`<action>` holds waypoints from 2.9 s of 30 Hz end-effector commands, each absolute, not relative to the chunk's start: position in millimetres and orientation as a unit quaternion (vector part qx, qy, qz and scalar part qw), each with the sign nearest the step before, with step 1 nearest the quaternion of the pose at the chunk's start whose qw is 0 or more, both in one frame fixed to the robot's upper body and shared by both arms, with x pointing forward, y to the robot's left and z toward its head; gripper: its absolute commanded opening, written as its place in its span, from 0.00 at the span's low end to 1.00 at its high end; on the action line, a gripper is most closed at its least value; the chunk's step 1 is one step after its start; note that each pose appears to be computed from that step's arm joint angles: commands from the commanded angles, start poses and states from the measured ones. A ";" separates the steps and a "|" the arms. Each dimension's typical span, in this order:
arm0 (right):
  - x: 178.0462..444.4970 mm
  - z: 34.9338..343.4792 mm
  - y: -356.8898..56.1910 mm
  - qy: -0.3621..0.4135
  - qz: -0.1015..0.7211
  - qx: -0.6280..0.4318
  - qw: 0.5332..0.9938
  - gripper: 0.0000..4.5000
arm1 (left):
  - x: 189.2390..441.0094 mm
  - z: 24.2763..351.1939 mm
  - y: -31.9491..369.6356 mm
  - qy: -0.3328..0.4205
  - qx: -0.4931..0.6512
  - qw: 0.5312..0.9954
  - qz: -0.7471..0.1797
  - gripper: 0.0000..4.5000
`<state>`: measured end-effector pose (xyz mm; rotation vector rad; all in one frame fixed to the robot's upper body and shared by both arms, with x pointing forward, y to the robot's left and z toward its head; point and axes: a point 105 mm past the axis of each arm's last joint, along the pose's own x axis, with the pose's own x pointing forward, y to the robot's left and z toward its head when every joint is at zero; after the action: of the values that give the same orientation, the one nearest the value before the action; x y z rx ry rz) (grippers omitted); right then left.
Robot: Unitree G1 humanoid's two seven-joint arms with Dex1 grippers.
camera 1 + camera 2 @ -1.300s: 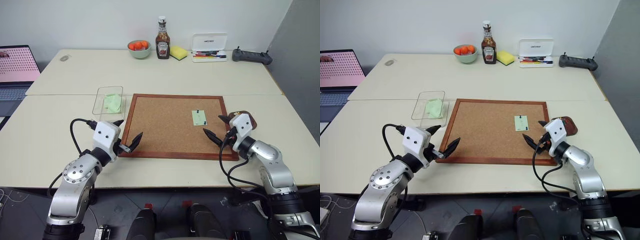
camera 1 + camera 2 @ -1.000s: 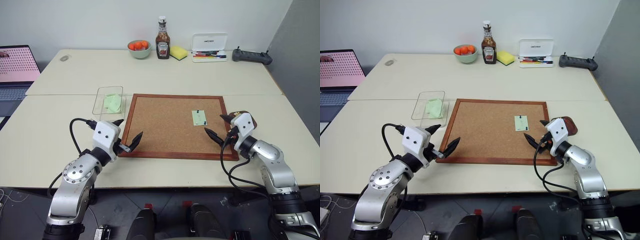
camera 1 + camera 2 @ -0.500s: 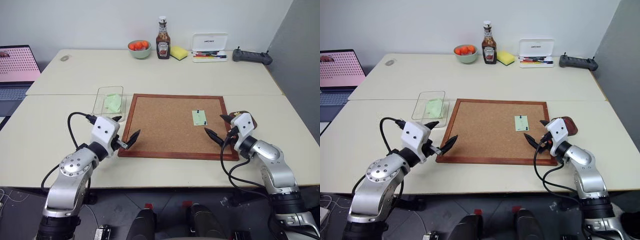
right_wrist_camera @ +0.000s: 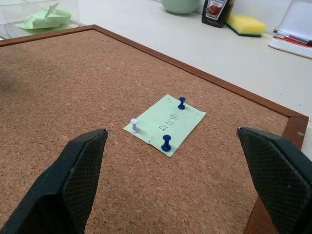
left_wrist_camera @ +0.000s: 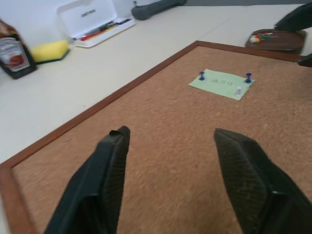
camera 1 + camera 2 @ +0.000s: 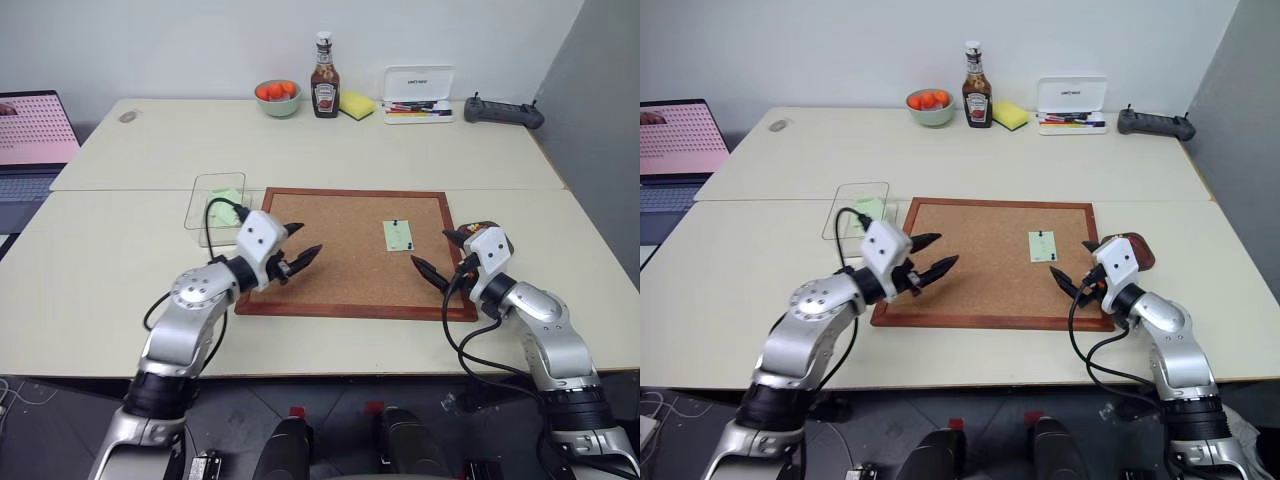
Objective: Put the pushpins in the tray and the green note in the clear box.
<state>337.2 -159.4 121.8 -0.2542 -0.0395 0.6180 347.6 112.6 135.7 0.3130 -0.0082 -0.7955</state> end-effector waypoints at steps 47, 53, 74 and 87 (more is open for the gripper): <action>445.0 128.6 -122.7 0.064 0.294 -0.150 0.942 0.30 | 355.0 72.1 70.6 0.100 0.163 0.866 -0.462 0.00; 444.7 132.9 -126.9 0.055 0.294 -0.152 0.942 0.02 | 354.5 69.3 71.9 0.105 0.165 0.866 -0.460 0.00; 431.1 177.1 -130.4 -0.019 0.299 -0.086 0.950 0.01 | 355.7 59.5 73.3 0.124 0.176 0.868 -0.448 0.00; 388.9 165.2 -233.8 0.051 0.186 -0.235 0.953 0.01 | 355.1 57.3 73.8 0.125 0.178 0.867 -0.449 0.00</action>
<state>391.7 -227.8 150.6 -0.4116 0.1333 0.4102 359.9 69.0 79.8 0.3590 0.1739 -0.9444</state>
